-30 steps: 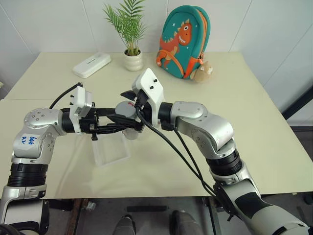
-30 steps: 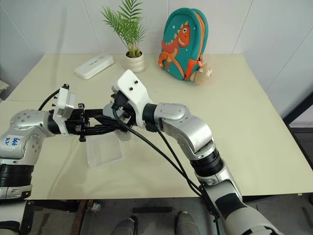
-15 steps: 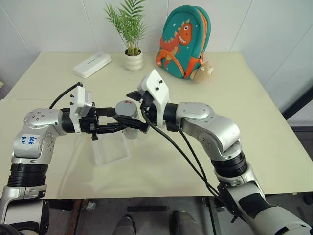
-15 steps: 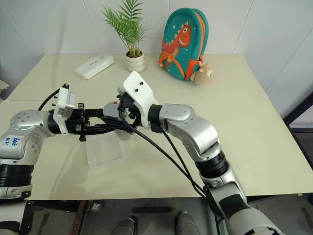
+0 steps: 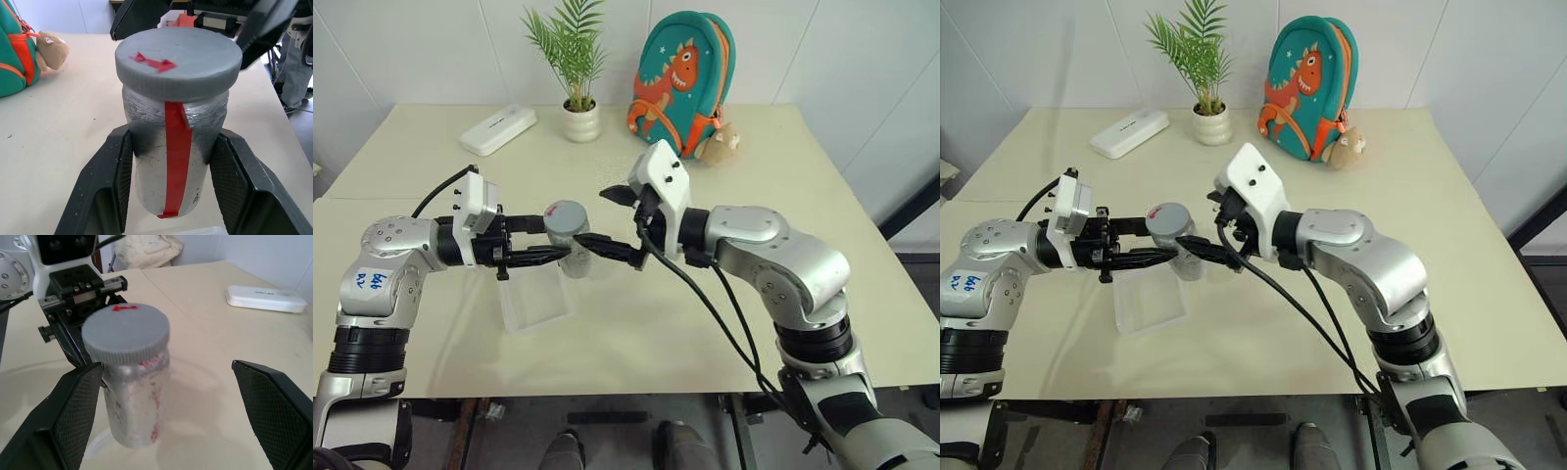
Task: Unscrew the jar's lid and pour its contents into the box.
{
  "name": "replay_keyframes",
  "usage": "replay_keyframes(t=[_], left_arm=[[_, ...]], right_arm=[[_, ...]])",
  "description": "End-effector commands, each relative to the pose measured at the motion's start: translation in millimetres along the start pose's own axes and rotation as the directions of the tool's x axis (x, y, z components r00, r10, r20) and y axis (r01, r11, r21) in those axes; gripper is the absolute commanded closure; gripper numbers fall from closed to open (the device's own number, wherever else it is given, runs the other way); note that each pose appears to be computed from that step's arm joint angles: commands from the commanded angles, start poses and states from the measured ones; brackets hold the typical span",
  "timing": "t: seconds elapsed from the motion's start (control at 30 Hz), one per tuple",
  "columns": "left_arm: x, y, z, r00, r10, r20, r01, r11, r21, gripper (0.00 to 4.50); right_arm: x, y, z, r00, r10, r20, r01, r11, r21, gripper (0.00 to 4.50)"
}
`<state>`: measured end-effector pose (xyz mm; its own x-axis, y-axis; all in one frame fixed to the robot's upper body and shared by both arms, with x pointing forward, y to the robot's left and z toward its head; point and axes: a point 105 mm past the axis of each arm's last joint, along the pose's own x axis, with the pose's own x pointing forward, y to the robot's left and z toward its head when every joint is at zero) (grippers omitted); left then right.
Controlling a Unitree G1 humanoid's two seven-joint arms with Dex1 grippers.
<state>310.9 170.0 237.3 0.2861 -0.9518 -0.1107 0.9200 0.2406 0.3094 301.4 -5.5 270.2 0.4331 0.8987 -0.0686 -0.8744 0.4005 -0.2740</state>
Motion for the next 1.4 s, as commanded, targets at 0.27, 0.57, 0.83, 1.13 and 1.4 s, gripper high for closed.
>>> replay_keyframes(t=[0.27,0.57,0.83,1.13,1.4], left_arm=[[-7,3,3,1.000,0.005,0.006,-0.005,1.000,0.015,2.56],[-5,3,2,0.999,-0.035,0.019,0.035,0.999,-0.004,2.56],[-2,3,9,0.996,-0.083,0.044,0.081,0.996,0.040,2.56],[-1,1,12,0.994,-0.094,0.046,0.091,0.994,0.057,2.56],[-1,0,10,0.995,-0.093,0.041,0.090,0.994,0.055,2.56]], right_arm=[[-23,2,16,1.000,0.016,0.026,-0.014,0.998,-0.067,0.09],[3,7,45,0.985,0.007,0.173,-0.011,1.000,0.023,0.09],[33,31,47,0.968,0.132,0.212,-0.141,0.989,0.030,0.09],[49,32,37,0.965,0.169,0.198,-0.171,0.985,-0.007,0.09],[55,26,34,0.969,0.156,0.190,-0.154,0.988,-0.025,0.09]])
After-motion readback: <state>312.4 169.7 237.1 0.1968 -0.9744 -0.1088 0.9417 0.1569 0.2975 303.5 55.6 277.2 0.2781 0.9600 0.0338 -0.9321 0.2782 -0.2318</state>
